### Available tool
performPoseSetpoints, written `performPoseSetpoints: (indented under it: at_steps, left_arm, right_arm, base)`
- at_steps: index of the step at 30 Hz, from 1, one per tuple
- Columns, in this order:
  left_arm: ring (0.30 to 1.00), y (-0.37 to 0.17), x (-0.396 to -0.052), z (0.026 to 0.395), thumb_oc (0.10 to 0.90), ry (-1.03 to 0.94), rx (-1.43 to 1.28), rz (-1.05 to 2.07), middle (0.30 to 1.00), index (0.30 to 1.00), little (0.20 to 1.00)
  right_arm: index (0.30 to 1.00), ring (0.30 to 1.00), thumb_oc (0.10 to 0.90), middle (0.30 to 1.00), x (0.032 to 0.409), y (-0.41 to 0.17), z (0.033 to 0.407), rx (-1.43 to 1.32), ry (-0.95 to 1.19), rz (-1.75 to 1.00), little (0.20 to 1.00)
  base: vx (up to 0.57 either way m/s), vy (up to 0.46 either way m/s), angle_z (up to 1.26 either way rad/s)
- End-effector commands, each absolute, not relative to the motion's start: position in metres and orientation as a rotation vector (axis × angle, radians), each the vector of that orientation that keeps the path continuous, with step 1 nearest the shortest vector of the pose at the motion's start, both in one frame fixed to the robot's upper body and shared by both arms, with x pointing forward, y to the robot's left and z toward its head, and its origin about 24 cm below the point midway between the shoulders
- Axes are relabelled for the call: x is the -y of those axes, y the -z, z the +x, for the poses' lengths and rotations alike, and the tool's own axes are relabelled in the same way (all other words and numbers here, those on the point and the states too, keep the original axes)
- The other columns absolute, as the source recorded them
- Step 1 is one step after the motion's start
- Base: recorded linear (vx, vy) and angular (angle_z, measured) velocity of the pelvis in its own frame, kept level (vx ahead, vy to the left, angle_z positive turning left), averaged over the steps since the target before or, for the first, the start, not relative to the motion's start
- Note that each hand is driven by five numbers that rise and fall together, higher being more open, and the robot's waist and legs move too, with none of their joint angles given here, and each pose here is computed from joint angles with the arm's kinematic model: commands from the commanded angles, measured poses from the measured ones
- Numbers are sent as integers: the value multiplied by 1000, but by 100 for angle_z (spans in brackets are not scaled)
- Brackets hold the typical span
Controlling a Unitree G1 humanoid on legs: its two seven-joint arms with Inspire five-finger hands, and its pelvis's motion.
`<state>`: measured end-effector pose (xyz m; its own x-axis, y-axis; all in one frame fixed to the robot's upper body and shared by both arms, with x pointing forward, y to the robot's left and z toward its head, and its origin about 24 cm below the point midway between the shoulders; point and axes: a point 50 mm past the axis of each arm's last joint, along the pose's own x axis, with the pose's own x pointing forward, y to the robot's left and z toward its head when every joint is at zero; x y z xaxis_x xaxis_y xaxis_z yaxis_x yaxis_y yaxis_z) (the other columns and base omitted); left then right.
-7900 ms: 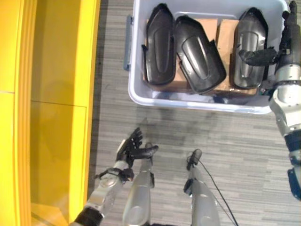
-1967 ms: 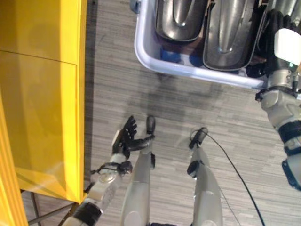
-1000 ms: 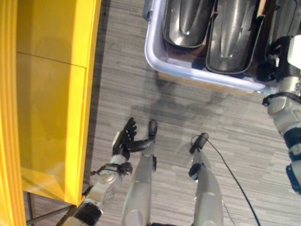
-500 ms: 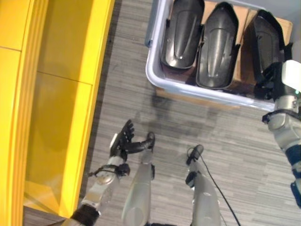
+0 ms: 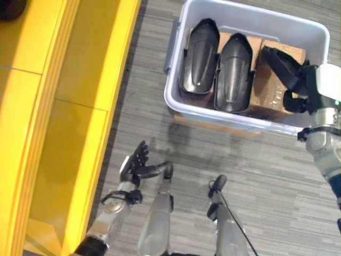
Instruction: Move parts from the plastic box to the shelf.
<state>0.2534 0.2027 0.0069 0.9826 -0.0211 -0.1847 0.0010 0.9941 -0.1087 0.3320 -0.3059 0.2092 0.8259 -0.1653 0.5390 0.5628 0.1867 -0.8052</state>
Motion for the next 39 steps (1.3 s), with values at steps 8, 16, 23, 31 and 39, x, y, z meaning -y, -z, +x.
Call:
performPoseSetpoints:
  at_steps: [8,16,23,31,39]
  left_arm:
    - [1000,-4,-209,236,900,34,-175,-98,1000,1000,1000]
    - [1000,10,-214,220,900,15,-241,-96,1000,1000,1000]
    - [1000,20,-222,207,900,-23,-283,-96,1000,1000,1000]
    - [1000,28,-229,196,900,-93,-311,-120,1000,1000,1000]
    - [1000,34,-229,187,900,-169,-323,-188,1000,1000,1000]
  right_arm:
    - [300,300,400,300,315,-257,299,591,648,-1378,300]
    - [300,300,400,300,309,-236,287,577,580,-1375,300]
    - [300,300,400,300,304,-220,275,555,502,-1376,300]
    - [300,300,400,300,273,-208,282,594,355,-1318,300]
    - [300,300,400,300,226,-213,300,717,212,-1194,300]
  base:
    - [36,-5,-1]
    - [36,-18,-1]
    - [38,-19,-4]
    - [6,-53,-10]
    - [-59,-161,-15]
